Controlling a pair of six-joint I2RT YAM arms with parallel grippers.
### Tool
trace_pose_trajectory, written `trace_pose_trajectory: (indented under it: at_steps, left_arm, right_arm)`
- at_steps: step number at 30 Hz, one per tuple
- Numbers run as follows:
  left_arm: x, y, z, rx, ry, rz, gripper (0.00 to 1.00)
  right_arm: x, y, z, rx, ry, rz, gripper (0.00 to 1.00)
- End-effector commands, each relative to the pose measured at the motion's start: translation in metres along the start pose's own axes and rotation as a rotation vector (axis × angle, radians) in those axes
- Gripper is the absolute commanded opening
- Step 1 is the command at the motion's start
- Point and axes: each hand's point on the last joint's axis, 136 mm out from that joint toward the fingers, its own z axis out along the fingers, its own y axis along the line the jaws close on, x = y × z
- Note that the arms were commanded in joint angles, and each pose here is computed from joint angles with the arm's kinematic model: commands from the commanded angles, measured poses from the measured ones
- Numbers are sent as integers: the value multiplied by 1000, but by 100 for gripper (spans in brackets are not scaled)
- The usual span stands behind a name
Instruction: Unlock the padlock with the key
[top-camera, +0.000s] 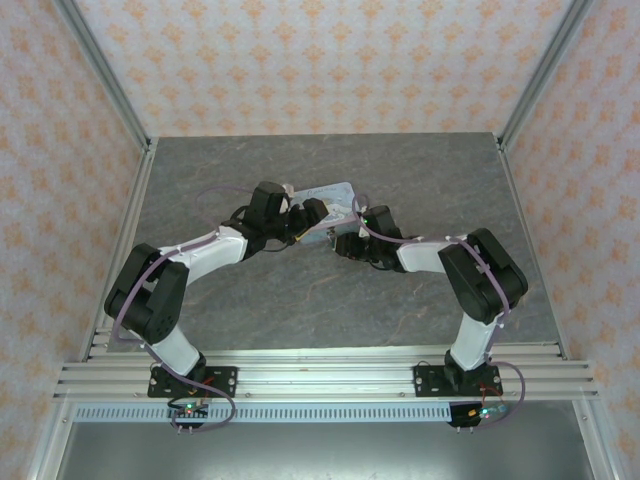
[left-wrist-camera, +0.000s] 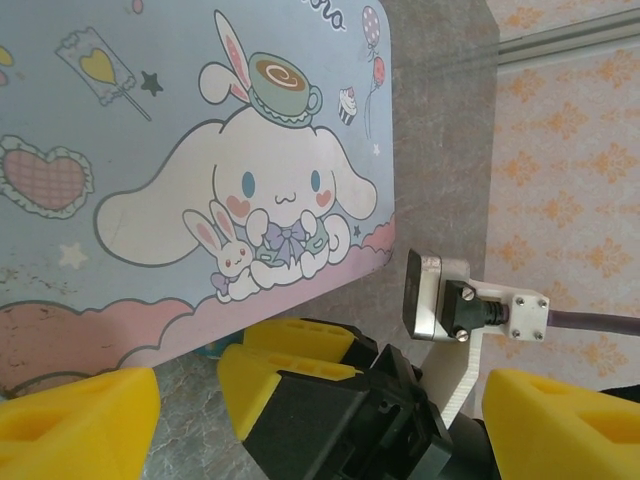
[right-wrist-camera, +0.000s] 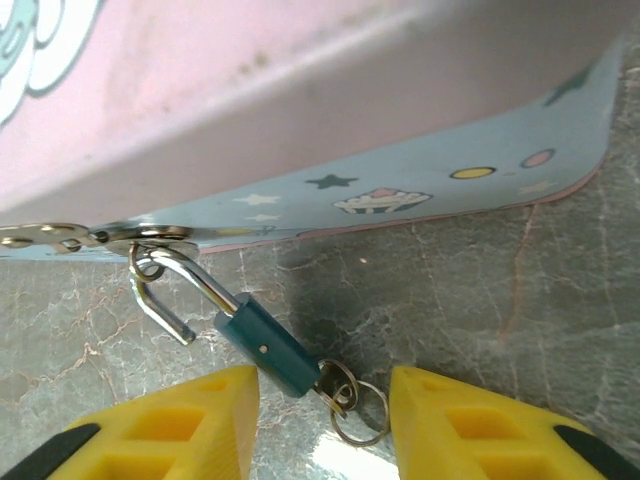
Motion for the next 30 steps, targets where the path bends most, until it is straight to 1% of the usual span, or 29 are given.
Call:
trace_pose_trajectory:
  at_steps: [1,4,11,27,30]
  left_arm:
    - [-10,-12,-1,39,-13,-1,84]
    - [-9,-13,-2,43,-9,-2,85]
    - [-11,-16,-2,49,-9,-2,85]
    - [-14,-15,0,55,-6,-6,85]
    - [-14,-14,0,55,-3,-8,85]
  right_arm:
    - [-1,6,9,-17,0,-36,42]
    - [0,8,9,-29,-1,-41,43]
    - [0,5,17,-22,6,-35,40]
    - [-8,24,20,-81,-10,-52,40]
    - [-8,24,20,-65,-15,-70,40]
